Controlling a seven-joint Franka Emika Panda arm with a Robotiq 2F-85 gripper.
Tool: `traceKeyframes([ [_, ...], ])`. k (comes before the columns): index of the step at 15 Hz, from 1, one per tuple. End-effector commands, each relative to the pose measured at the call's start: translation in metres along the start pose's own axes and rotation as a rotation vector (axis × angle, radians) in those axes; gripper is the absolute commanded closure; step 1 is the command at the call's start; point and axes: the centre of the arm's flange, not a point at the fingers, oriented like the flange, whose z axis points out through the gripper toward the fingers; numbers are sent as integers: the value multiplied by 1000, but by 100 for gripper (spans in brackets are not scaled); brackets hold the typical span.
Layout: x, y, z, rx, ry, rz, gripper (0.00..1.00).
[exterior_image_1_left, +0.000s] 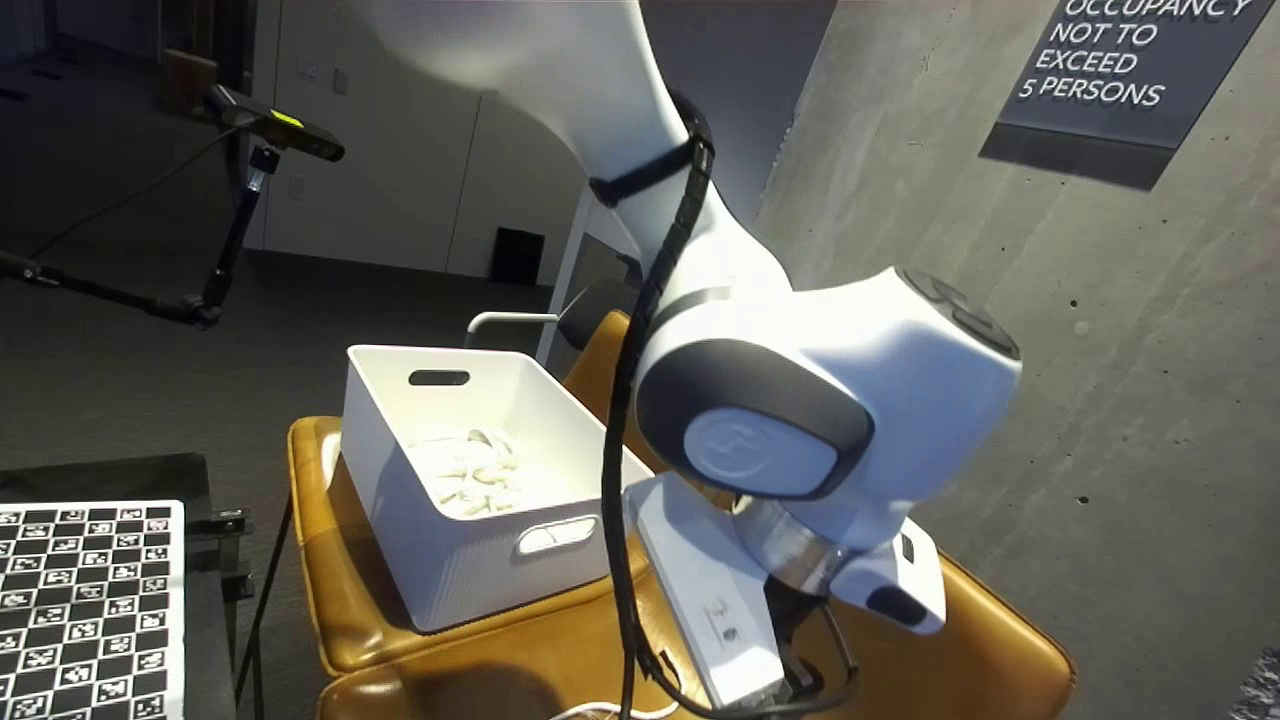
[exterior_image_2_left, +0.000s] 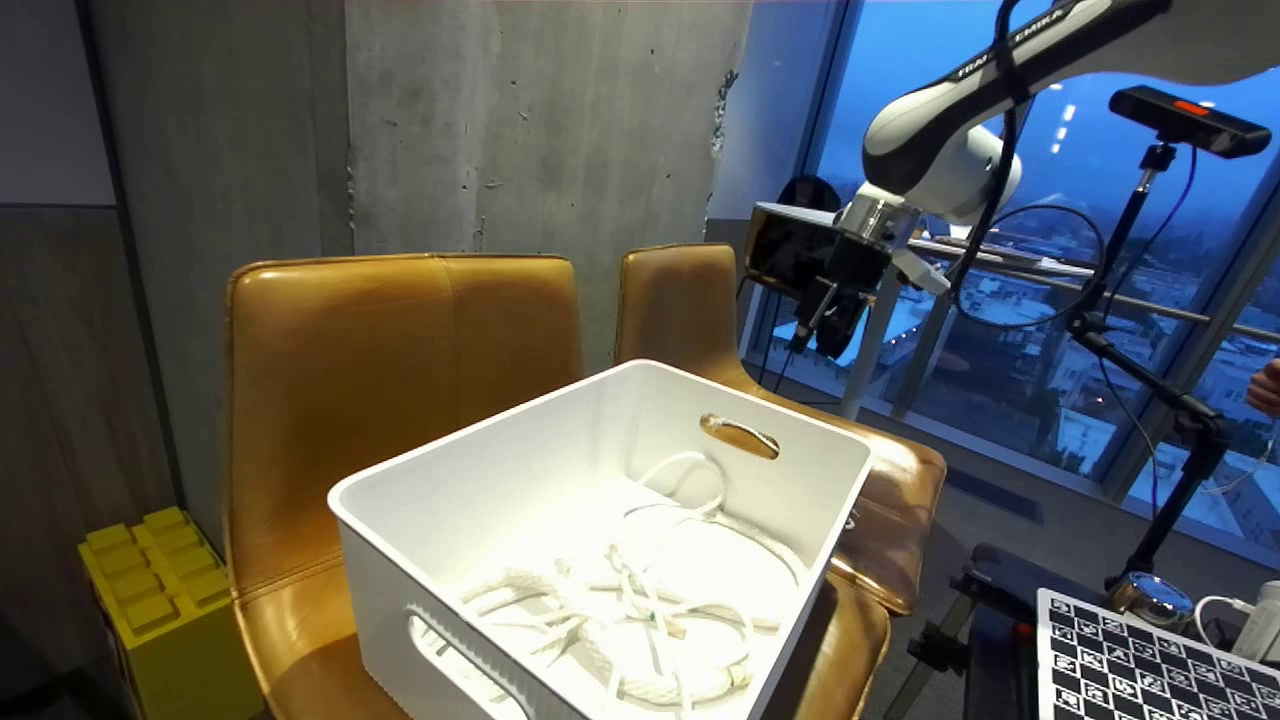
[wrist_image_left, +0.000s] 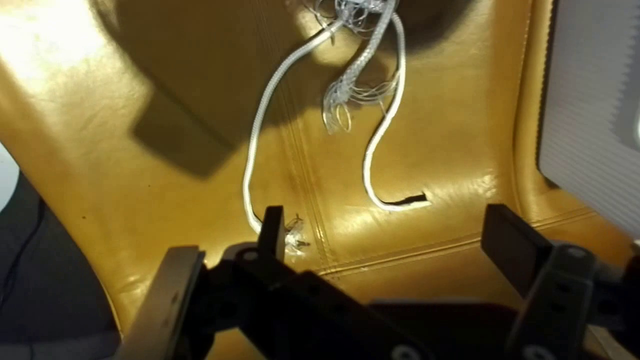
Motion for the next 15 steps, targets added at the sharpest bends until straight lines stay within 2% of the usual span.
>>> traceKeyframes([
  [1,28,35,38,7,-23,57,0],
  [10,58,83,125,-80,-71,184,0],
  [15,76,88,164,-134,-87,231,0],
])
